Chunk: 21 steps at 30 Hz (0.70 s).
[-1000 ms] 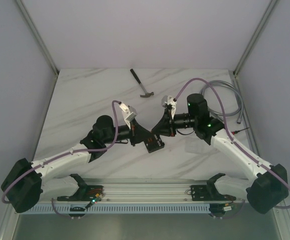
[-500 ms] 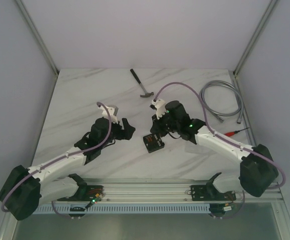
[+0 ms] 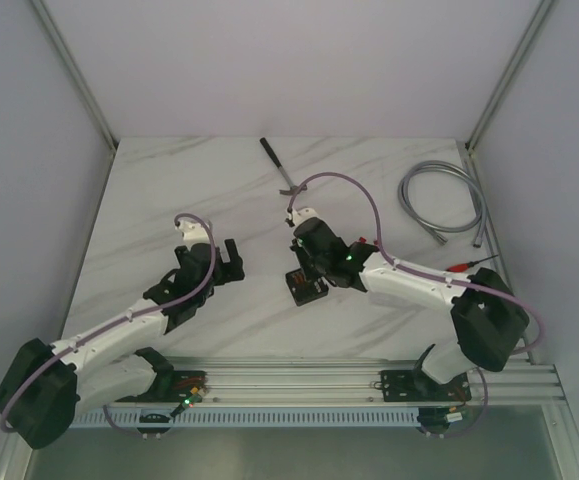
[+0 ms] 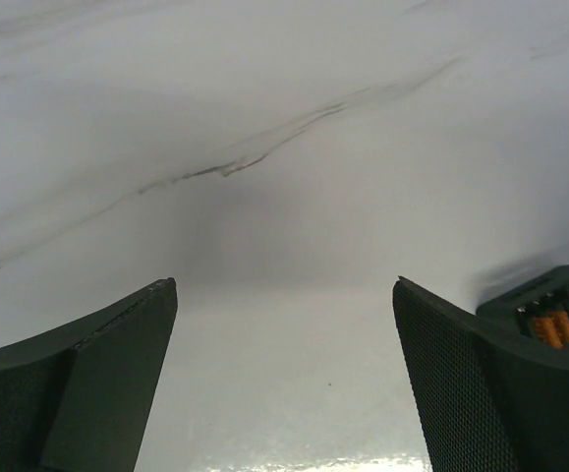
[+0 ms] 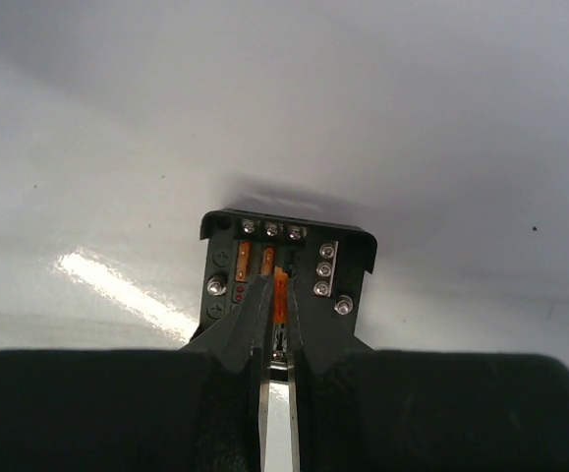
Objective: Snap on the fuse box
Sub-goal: Install the fuse at the fuse box base.
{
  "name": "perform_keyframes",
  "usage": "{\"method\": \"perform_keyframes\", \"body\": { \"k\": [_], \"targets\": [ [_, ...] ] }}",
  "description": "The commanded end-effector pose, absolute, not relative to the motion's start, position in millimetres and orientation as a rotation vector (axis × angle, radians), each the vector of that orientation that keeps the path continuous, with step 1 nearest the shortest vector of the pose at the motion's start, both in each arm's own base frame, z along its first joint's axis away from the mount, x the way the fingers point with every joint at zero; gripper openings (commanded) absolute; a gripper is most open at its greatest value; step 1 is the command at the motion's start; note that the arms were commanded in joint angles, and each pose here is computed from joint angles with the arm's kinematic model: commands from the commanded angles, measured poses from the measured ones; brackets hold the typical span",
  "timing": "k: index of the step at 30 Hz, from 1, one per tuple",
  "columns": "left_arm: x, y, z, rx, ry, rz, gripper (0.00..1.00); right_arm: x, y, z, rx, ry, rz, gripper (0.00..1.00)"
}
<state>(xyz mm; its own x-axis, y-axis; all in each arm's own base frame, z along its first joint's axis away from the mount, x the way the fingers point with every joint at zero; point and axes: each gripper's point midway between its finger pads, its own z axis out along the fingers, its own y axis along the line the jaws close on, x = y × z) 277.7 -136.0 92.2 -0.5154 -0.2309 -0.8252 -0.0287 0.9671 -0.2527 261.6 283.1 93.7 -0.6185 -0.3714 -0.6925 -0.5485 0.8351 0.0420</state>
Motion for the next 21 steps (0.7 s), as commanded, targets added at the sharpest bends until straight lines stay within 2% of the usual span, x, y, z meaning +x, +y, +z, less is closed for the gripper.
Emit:
{"method": "perform_keyframes", "body": {
  "k": [1,7,21],
  "targets": [
    [280,-119,86,-0.231,2.105,-0.157,1.00,272,282,97,-0.569,2.307,0.261,0.00],
    [280,-115,83,-0.243,2.112,-0.133,1.00,271,282,73,-0.554,2.353,0.189,0.00],
    [280,-114,82,-0.255,2.114,-0.132,1.00,268,282,59,-0.548,2.379,0.148,0.00]
  ]
}}
